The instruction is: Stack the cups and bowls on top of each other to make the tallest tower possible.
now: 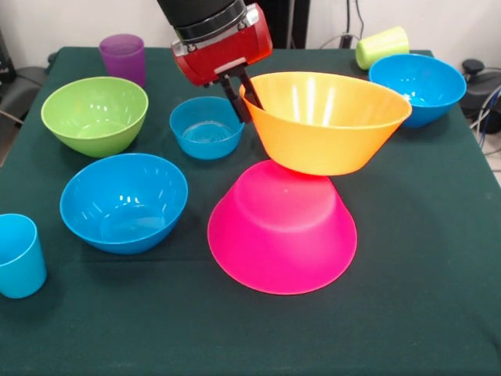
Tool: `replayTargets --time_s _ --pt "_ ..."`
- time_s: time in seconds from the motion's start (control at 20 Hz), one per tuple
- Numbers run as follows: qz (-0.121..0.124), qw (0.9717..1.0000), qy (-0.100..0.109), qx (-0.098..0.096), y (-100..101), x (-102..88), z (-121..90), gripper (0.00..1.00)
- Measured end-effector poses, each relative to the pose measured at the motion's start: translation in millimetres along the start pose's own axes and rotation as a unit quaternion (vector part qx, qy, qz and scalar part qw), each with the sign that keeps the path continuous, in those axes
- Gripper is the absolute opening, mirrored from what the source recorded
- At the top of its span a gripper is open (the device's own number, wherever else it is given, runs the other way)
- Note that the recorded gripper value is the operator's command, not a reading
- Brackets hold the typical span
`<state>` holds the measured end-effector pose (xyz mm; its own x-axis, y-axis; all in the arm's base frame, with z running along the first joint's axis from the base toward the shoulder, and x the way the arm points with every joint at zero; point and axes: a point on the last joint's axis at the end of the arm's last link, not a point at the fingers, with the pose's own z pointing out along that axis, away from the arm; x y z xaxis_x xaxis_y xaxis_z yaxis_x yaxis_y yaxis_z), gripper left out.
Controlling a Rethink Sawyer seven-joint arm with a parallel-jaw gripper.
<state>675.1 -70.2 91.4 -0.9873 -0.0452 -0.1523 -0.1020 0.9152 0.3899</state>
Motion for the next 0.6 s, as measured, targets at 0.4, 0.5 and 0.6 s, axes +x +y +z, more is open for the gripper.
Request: replayTargets --time_s 0.4,0.5,0.6 --pt "0.009 0.9997 0.015 0.02 -11.3 -4.6 -0.3 0.0" --pt "0.009 0.9996 0.015 0.023 -12.9 -4.7 -1.8 0.0" --pt "0.01 0.9995 0.015 0.025 -14.4 -4.9 -2.4 0.0"
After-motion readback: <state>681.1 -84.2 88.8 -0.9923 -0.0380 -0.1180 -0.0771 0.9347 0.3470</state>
